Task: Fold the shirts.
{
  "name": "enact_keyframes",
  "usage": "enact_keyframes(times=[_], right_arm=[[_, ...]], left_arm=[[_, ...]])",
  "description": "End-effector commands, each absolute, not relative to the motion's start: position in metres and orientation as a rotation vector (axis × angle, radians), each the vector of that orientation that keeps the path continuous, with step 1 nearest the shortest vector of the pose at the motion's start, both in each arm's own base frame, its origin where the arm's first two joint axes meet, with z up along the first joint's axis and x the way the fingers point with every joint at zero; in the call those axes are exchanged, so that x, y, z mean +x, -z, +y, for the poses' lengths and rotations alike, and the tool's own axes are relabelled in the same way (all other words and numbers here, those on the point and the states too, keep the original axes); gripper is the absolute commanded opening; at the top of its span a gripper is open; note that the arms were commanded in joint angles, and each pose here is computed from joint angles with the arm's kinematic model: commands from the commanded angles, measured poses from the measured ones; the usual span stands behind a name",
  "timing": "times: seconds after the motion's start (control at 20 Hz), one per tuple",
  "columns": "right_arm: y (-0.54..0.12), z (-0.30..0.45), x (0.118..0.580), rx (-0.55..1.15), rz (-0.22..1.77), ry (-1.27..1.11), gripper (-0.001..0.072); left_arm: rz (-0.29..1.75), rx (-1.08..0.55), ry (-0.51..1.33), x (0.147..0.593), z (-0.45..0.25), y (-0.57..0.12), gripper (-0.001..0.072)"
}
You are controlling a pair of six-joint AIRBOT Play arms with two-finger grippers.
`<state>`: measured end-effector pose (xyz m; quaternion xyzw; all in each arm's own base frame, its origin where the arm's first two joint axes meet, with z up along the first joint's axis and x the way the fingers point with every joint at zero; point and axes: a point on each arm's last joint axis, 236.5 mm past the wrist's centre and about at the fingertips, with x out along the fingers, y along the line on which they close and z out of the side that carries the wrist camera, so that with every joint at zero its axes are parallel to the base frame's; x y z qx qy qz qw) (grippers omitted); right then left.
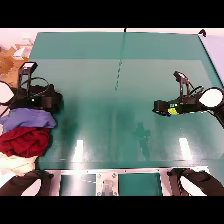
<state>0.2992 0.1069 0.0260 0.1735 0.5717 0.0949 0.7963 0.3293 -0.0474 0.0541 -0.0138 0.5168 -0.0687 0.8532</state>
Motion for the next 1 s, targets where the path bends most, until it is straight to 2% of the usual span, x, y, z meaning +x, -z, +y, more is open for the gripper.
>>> enact_keyframes(times=[0.0, 0.2, 0.4, 0.5, 0.55, 0.7, 0.75, 0.95], right_arm=[[-0.029, 0.107, 0.308, 0.38, 1.186, -0.202, 0.0013], [-0.029, 0.106, 0.31, 0.377, 1.182, -0.199, 0.0014], [-0.033, 0.105, 0.319, 0.384, 1.139, -0.194, 0.0025], [-0.035, 0.105, 0.324, 0.387, 1.117, -0.191, 0.0216], [-0.036, 0.104, 0.327, 0.388, 1.103, -0.189, 0.027], [-0.036, 0.103, 0.338, 0.392, 1.072, -0.182, 0.0405], [-0.034, 0.103, 0.341, 0.394, 1.067, -0.179, 0.0423], [-0.027, 0.102, 0.345, 0.398, 1.076, -0.168, 0.0422]], left_arm=[[1.015, -0.048, 0.15, 0.344, -0.051, -0.063, 0.0021], [0.989, -0.012, 0.127, 0.35, -0.043, -0.066, 0.0021], [0.966, 0.125, 0.054, 0.356, -0.014, -0.067, 0.0035], [0.916, 0.188, 0.011, 0.368, 0.0, -0.067, 0.0709], [0.9, 0.216, -0.001, 0.374, 0.005, -0.063, 0.0674], [0.982, 0.272, 0.003, 0.387, 0.01, -0.014, 0.0676], [1.025, 0.277, 0.012, 0.391, 0.009, 0.008, 0.0676], [1.158, 0.324, 0.047, 0.401, 0.008, 0.09, 0.0675]])
